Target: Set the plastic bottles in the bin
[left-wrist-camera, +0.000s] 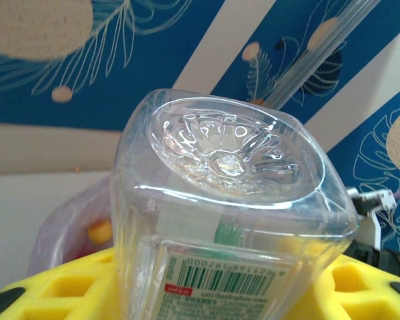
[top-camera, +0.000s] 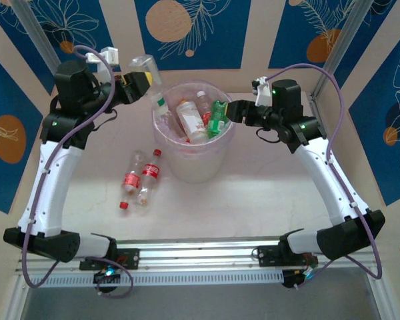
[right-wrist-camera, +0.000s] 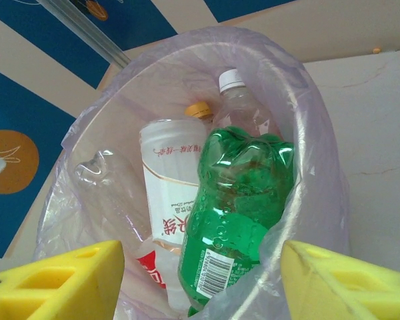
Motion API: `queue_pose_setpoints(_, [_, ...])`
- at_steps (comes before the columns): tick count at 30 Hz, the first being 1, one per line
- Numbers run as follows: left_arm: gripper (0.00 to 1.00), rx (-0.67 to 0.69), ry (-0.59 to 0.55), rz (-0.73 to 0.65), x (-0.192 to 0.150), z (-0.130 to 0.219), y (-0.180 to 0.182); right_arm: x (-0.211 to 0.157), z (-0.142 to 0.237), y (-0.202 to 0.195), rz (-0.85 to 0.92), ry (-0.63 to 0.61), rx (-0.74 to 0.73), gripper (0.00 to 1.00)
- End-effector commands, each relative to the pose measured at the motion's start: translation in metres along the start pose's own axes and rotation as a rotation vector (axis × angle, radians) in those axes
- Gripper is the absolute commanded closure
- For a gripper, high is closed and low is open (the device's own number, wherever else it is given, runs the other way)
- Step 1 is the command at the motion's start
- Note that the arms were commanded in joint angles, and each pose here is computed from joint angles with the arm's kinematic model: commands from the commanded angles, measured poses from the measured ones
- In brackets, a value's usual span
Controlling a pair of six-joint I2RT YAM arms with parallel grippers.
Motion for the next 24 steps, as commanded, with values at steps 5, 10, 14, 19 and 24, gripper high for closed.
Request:
queue_pose_setpoints(5, [0.70,-0.048,-0.028,-0.212,0.003,-0.060,-0.004,0.006,0.008,0.010,0.007,-0.026,0.003,0.36])
queue_pose_setpoints(10, [0.70,0.007,0.032,-0.363,-0.018,-0.087,0.008,0.004,0.008,0.011,0.010,-0.017,0.002,0.36])
queue_pose_setpoints(14, [0.71,0.083,0.004,-0.470,-0.032,-0.099,0.015,0.004,0.009,0.011,0.011,-0.016,0.004,0.36])
queue_pose_setpoints(19, [0.72,0.134,0.017,-0.496,-0.046,-0.108,0.025,0.002,0.009,0.010,0.016,-0.008,-0.004,0.36])
queue_pose_setpoints(24, [0.73,0.146,0.112,-0.483,-0.066,-0.118,0.036,0.001,0.009,0.007,0.014,-0.007,-0.008,0.36])
Point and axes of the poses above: each hand's point on the last joint's axis, 136 mm out from that joint toward the fingers, its own z axis back along the fingers, its own y axis along the line the jaws close on, x = y × z, the point moved 3 cm from there along z, back along the fingers
